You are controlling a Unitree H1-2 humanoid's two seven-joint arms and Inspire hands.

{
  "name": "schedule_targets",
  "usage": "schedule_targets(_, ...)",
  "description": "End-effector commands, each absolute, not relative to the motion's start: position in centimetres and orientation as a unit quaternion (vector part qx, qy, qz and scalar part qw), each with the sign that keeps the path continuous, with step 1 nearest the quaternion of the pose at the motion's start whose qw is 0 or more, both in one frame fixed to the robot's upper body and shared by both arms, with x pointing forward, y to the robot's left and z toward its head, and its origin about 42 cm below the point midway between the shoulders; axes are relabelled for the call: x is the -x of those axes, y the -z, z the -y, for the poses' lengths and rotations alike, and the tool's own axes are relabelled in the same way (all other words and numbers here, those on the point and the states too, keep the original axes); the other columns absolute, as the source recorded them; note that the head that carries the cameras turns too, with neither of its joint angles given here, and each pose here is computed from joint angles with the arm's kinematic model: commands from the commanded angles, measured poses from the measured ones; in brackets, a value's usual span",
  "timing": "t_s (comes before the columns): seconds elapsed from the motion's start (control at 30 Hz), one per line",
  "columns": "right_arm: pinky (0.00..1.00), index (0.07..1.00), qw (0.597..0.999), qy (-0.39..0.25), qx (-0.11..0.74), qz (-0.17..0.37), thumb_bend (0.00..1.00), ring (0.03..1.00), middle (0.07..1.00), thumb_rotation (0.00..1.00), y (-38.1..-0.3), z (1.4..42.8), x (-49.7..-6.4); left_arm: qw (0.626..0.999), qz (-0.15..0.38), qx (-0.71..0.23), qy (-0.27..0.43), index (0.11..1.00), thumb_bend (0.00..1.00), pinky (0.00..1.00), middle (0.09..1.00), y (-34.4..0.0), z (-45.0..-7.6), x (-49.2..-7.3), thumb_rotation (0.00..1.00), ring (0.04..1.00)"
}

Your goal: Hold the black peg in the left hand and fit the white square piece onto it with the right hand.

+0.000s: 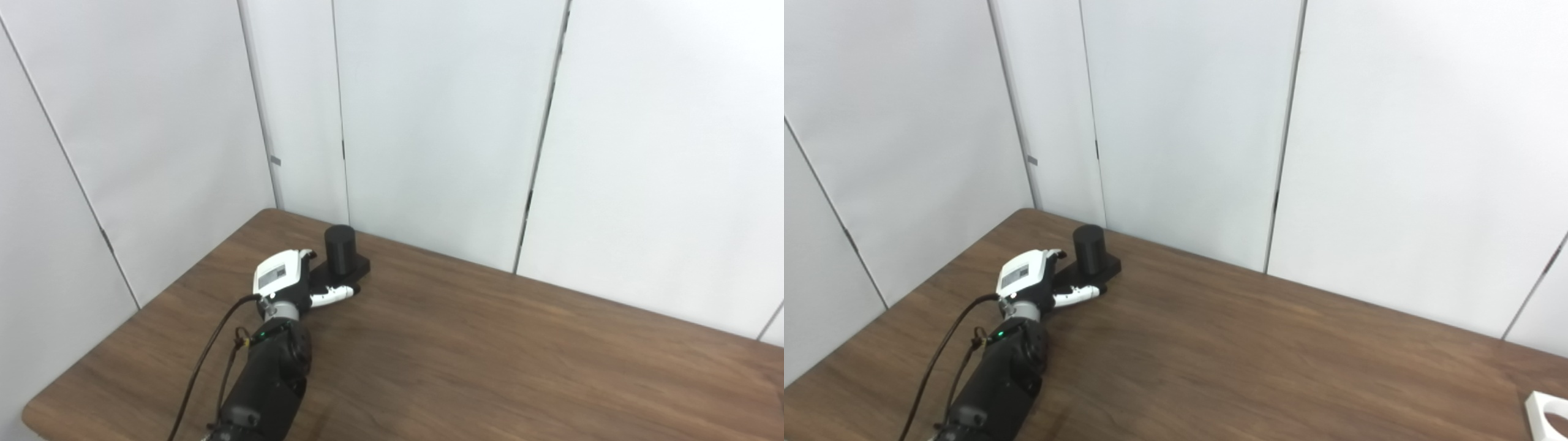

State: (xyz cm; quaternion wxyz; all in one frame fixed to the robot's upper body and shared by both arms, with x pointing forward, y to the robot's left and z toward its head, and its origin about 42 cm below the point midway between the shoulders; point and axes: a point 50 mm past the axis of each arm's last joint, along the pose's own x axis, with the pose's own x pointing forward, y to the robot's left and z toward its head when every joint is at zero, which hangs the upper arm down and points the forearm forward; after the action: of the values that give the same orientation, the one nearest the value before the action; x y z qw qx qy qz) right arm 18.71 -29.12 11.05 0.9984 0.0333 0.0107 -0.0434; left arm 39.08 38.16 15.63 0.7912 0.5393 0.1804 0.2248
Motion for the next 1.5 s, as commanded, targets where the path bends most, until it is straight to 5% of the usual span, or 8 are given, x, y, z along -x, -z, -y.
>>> schedule_targets(0.0,0.79,0.901,0.998,0.039,-0.043,-0.037,0.76,0.93,0.923,1.0,-10.4,28.4,-18.2,0.772,-0.141,-0.561,-0.263,0.862,0.94,0.96,0.928,-18.9,-38.5,-41.1,0.64,0.956)
schedule_targets(0.6,0.81,0.913,0.998,0.036,-0.045,-0.035,0.76,0.928,0.922,1.0,-10.7,28.6,-18.0,0.683,-0.174,-0.67,-0.233,0.834,0.94,0.94,0.907,-17.1,-39.1,-41.9,0.69,0.941)
schedule_targets(0.93,0.79,0.91,0.998,0.035,-0.036,-0.035,0.78,0.925,0.925,1.0,-10.7,28.5,-18.0,0.694,-0.181,-0.669,-0.196,0.704,0.87,0.94,0.877,-17.4,-38.1,-42.3,0.68,0.936)
schedule_targets(1.03,0.79,0.909,0.998,0.035,-0.036,-0.035,0.79,0.921,0.921,1.0,-10.7,28.5,-18.0,0.7,-0.172,-0.664,-0.2,0.635,0.86,0.93,0.86,-17.3,-37.9,-42.3,0.61,0.927)
schedule_targets(1.2,0.78,0.897,0.998,0.036,-0.041,-0.033,0.8,0.916,0.914,0.98,-10.7,28.5,-17.9,0.716,-0.145,-0.652,-0.204,0.507,0.79,0.88,0.769,-16.7,-37.9,-42.1,0.32,0.877)
schedule_targets(1.23,0.78,0.898,0.998,0.036,-0.041,-0.034,0.8,0.916,0.914,0.98,-10.7,28.5,-17.9,0.723,-0.139,-0.645,-0.205,0.494,0.63,0.88,0.765,-16.7,-37.9,-42.0,0.18,0.872)
schedule_targets(1.27,0.78,0.898,0.998,0.036,-0.041,-0.036,0.8,0.916,0.914,0.98,-10.7,28.5,-17.9,0.731,-0.134,-0.637,-0.207,0.489,0.58,0.87,0.757,-16.6,-37.9,-42.0,0.12,0.862)
schedule_targets(1.47,0.79,0.899,0.998,0.036,-0.04,-0.033,0.78,0.92,0.917,0.99,-10.8,28.4,-17.9,0.752,-0.118,-0.613,-0.214,0.479,0.52,0.83,0.742,-16.5,-37.8,-41.6,0.05,0.832)
